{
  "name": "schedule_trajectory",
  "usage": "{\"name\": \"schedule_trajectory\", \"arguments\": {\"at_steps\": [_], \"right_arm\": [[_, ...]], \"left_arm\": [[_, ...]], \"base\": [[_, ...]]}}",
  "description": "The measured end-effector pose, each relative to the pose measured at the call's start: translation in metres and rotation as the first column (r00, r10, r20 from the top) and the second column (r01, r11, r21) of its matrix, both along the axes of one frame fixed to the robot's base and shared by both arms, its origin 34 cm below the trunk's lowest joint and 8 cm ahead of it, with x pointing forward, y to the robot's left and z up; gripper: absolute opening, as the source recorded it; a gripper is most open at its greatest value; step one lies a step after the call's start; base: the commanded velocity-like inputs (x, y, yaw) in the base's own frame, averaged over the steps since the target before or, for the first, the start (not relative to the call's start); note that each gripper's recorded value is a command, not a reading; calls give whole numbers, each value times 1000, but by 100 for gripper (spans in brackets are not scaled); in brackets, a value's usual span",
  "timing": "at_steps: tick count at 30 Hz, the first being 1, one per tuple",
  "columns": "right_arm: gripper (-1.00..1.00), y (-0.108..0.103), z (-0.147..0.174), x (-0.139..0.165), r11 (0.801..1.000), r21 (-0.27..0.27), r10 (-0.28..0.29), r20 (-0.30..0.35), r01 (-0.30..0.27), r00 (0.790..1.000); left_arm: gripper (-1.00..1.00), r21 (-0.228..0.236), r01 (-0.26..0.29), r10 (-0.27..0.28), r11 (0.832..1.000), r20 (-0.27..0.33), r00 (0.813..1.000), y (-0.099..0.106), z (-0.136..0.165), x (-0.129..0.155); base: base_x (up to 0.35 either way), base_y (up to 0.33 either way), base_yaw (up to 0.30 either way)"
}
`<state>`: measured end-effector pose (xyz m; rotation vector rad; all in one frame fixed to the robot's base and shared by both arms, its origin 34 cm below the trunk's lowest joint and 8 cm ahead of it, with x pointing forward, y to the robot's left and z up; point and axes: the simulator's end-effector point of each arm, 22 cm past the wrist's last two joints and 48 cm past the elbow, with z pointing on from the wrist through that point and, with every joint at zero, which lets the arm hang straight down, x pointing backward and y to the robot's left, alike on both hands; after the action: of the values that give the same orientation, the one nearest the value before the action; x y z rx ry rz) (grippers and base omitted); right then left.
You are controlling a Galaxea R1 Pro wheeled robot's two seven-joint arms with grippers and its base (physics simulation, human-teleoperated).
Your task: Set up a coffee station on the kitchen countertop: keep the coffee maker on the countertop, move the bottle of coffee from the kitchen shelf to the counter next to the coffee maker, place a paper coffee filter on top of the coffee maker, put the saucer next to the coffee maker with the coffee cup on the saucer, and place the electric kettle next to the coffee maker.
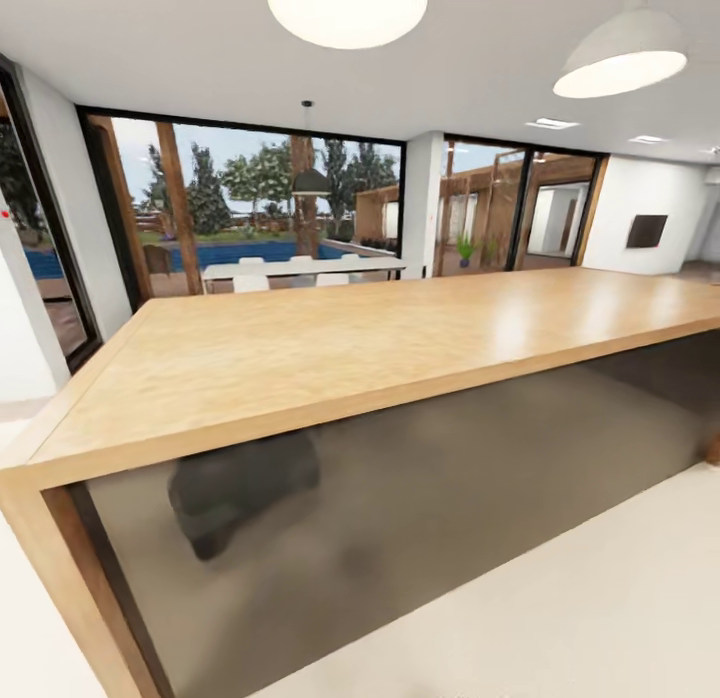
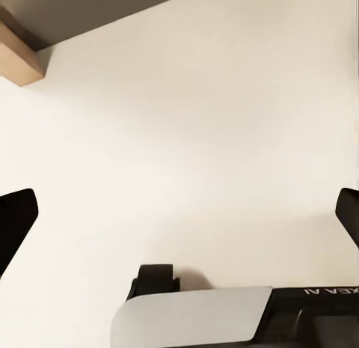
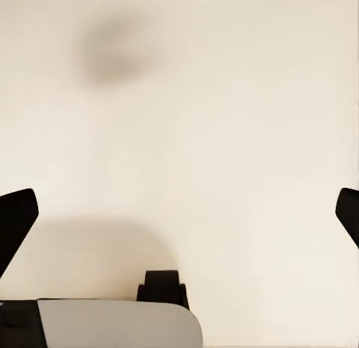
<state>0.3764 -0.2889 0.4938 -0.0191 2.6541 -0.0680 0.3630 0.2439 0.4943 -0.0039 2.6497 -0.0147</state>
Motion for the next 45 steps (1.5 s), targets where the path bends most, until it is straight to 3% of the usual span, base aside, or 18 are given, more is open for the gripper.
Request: {"name": "schedule_trajectory", "arguments": {"at_steps": [45], "right_arm": [[100,0,7,10,1000,0,1,30,-1,1000]], "left_arm": [[100,0,-1,1,1000,29,1000,0,7,10]], "base": [[0,0,-242]]}}
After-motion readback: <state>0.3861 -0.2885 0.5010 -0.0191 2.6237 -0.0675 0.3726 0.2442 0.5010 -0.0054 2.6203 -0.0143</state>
